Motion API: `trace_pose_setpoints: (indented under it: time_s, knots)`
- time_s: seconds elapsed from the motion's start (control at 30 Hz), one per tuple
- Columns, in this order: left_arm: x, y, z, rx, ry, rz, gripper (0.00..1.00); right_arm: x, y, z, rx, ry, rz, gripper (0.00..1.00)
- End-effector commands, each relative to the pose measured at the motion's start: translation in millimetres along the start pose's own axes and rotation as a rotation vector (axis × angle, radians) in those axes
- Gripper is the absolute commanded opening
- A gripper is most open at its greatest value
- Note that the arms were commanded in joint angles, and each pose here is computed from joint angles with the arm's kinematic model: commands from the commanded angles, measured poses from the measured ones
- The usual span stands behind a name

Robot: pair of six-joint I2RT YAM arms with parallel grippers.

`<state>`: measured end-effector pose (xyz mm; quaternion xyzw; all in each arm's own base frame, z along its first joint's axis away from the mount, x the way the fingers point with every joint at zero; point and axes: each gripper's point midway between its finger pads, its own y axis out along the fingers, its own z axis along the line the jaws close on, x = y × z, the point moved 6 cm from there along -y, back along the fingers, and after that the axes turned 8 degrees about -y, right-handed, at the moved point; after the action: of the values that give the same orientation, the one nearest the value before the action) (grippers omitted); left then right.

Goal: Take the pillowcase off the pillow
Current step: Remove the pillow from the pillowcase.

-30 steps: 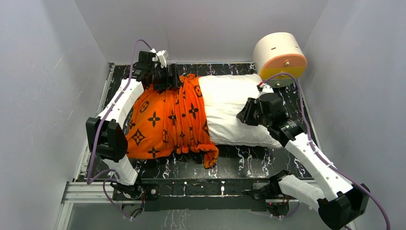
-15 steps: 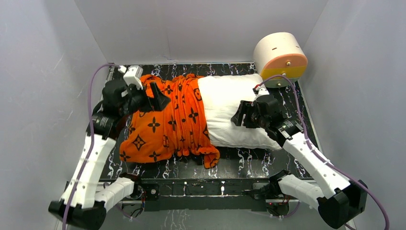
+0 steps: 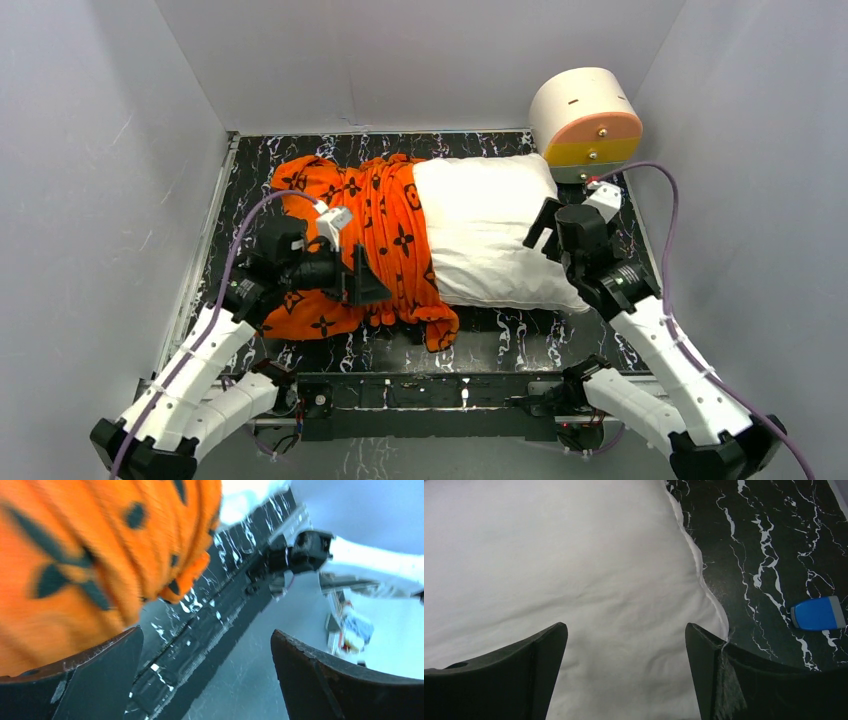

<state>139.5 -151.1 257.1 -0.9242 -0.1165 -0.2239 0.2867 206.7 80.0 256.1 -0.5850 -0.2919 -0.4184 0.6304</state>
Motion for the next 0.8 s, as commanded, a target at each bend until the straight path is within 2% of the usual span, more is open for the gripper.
trace_pose_setpoints:
  time_s: [0.0,0.07,0.13,0.23,0.3,0.43,0.53,0.63,0.77]
  knots:
    - [-24,25,-12,0.04,0.023,0.086,0.98,-20,32,2,-0.065,-0.055,0.129,0.95]
    - [-31,34,-14,0.126,0.061,0.051,0.98,-27,41,20,0.037,-0.054,0.207,0.9]
    - [-34,37,-13,0.173,0.057,-0.04,0.98,-28,42,40,0.162,0.0,0.24,0.81]
    - [-44,48,-6,0.157,-0.026,-0.098,0.98,-30,28,69,0.417,0.105,0.236,0.5]
    - [-54,55,6,0.172,-0.077,-0.12,0.98,-43,17,74,0.472,0.155,0.256,0.44]
    - [-58,55,22,0.145,-0.177,-0.261,0.98,-90,1,68,0.498,0.23,0.293,0.39]
    - [-64,59,31,0.09,-0.226,-0.317,0.98,-103,-5,64,0.483,0.227,0.339,0.39]
    - [-68,65,48,0.143,-0.229,-0.342,0.98,-90,-11,55,0.4,0.177,0.315,0.51]
    - [-73,73,68,0.214,-0.239,-0.366,0.98,-49,-34,64,0.527,0.12,0.183,0.61]
